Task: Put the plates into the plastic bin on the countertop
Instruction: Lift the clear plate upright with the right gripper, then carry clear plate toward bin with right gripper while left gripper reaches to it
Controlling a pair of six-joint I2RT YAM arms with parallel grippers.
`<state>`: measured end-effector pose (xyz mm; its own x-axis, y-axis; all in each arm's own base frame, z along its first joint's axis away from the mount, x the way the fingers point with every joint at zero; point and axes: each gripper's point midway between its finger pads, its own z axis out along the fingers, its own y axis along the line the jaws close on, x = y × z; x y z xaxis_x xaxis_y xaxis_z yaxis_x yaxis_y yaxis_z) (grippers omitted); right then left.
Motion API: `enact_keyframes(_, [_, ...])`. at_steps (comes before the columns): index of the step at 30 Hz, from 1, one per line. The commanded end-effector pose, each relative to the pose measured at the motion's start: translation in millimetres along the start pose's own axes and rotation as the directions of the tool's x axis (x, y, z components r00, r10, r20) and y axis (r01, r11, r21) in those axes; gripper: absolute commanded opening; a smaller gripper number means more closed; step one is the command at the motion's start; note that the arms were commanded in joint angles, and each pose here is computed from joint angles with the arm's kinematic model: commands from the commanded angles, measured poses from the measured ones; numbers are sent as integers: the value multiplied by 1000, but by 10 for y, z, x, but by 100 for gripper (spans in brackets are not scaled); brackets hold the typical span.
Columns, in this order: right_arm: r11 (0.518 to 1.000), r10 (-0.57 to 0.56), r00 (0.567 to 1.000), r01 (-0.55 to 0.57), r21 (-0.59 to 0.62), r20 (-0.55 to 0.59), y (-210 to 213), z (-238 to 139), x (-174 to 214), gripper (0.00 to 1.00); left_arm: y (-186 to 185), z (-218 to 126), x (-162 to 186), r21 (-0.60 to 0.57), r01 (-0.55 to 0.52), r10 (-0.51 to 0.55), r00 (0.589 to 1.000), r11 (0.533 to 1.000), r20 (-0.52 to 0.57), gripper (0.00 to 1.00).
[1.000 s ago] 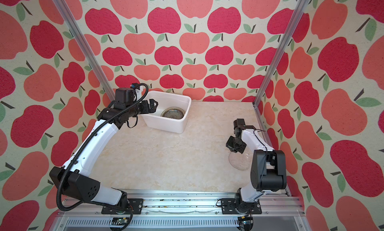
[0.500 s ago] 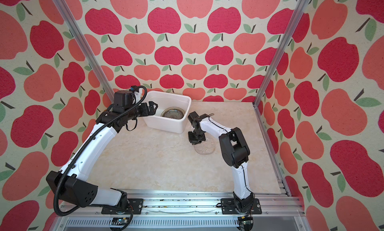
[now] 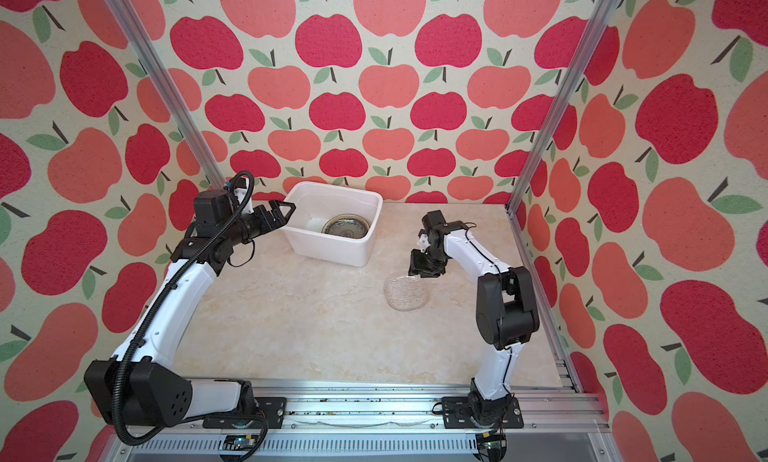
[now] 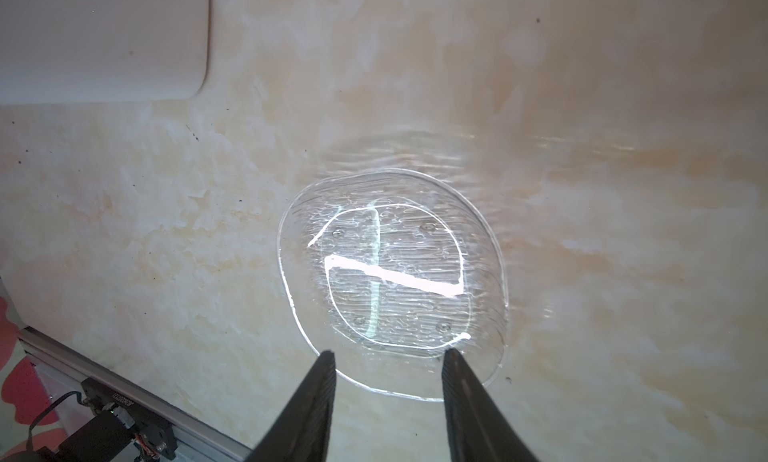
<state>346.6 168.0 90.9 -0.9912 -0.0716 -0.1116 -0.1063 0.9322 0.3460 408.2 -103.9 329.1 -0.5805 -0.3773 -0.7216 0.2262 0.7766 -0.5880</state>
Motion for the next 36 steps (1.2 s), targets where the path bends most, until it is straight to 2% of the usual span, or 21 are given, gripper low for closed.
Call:
enact_keyframes(1, [1000,14,999,-15,-16,-52,-185,125,157,49,-281,68,156,111,21,-13,997,994,-72,99])
enact_keyframes(11, [997,34,993,-42,-66,-116,-270,518,245,47,-731,268,463,182,-107,140,974,977,-178,99])
enact_keyframes(14, [995,41,992,-52,-90,-120,-257,601,252,40,-806,294,474,199,-115,152,971,973,-183,99])
enact_keyframes(22, [991,57,990,-72,-117,-125,-245,699,288,10,-915,293,459,224,-109,155,968,968,-196,92])
enact_keyframes(26, [992,49,994,-60,-112,-97,-207,543,245,0,-980,290,414,244,-104,152,971,964,-187,89])
enact_keyframes(31, [991,64,998,-66,-115,-20,-72,123,125,0,-1035,302,364,259,-95,147,971,961,-188,84])
enact_keyframes(36, [965,176,979,-152,-215,99,195,-411,-104,0,-1159,319,352,316,-98,170,963,944,-209,85])
